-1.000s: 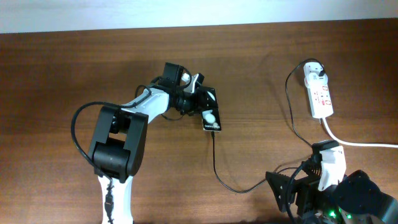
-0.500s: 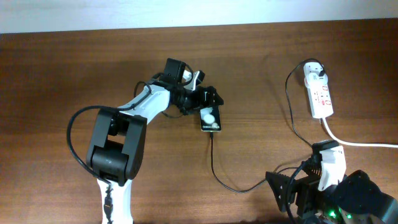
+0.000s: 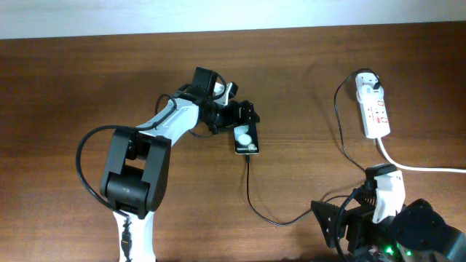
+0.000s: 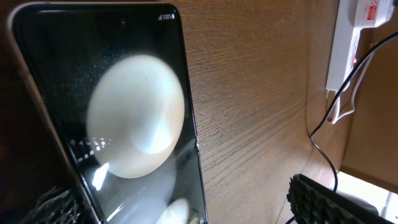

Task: Plug charger to phone and switch on socket
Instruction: 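Lower the charging phone onto the table with the left gripper and release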

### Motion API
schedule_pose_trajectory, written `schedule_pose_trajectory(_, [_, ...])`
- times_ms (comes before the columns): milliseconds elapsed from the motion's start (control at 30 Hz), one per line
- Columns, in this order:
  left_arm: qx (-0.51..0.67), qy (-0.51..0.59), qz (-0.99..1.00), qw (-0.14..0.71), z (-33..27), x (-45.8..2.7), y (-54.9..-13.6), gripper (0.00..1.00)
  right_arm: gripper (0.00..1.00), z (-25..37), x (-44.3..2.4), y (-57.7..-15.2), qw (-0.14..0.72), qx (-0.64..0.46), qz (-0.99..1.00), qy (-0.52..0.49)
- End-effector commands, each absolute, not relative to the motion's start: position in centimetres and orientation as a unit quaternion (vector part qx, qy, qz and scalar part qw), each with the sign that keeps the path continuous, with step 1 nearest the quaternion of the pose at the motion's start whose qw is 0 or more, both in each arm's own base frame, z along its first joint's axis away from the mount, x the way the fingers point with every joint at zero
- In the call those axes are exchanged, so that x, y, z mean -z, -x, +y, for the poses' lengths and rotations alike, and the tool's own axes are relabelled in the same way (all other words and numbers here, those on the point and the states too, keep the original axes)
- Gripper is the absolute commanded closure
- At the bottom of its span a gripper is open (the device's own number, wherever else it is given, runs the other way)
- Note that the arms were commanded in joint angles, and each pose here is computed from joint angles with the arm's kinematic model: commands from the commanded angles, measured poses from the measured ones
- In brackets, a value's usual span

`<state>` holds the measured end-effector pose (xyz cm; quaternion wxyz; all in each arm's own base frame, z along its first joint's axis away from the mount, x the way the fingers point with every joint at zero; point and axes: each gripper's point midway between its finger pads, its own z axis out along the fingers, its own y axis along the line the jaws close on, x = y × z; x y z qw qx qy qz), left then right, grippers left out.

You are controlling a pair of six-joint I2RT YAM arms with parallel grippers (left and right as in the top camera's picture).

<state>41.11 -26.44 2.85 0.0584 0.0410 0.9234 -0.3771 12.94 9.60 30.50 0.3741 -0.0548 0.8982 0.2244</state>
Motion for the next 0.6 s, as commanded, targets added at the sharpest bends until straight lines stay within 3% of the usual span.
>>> schedule_pose_trajectory(0, [0.263, -0.006, 0.964, 0.043, -22.6, 2.3, -40.4, 0.01, 0.01, 9.3, -31.0, -13.1, 0.385, -0.221, 0.895, 0.053])
schedule_pose_trajectory(333, [0.204, 0.023, 0.979, -0.013, -19.3, 2.8, -38.1, 0.01, 0.02, 9.3, -31.0, -13.1, 0.385, -0.221, 0.895, 0.053])
schedule_pose_trajectory(467, [0.191, -0.011, 0.981, -0.034, -16.0, -0.5, -36.9, 0.01, 0.01, 9.3, -31.0, -13.1, 0.385, -0.221, 0.895, 0.053])
schedule_pose_trajectory(567, [0.114, 0.002, 0.993, -0.024, -12.1, -3.8, -35.8, 0.01, 0.01, 9.3, -31.0, -13.1, 0.385, -0.221, 0.895, 0.053])
